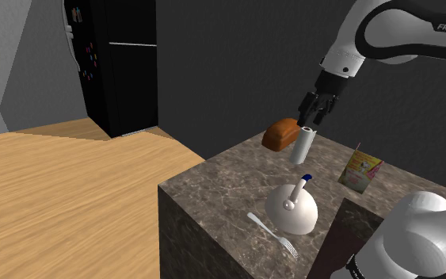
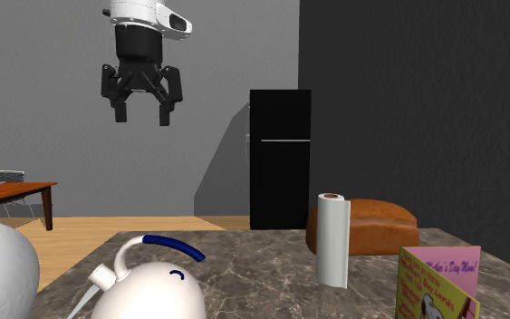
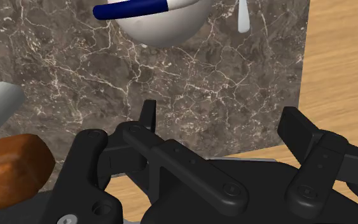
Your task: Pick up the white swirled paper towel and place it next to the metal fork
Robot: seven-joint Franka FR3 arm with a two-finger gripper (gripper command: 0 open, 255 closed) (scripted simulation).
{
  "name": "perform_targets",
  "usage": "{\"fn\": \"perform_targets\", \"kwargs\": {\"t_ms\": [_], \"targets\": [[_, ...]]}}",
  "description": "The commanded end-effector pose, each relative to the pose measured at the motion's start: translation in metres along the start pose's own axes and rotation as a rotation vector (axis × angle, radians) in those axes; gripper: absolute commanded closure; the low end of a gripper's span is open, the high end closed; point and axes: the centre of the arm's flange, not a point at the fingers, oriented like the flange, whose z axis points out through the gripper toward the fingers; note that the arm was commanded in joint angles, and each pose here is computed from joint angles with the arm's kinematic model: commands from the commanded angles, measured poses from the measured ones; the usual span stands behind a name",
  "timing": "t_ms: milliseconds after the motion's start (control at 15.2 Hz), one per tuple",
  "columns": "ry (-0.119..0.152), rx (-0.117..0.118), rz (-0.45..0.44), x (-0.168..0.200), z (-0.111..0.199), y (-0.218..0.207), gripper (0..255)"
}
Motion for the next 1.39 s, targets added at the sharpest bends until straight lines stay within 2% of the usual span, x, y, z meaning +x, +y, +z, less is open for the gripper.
{"fn": "perform_targets", "kwargs": {"t_ms": [0, 1320], "targets": [[0.000, 0.000, 0.000, 0.000, 0.000, 0.000, 0], [-0.033, -0.075, -0.063, 0.113, 0.091, 0.212, 0]]}}
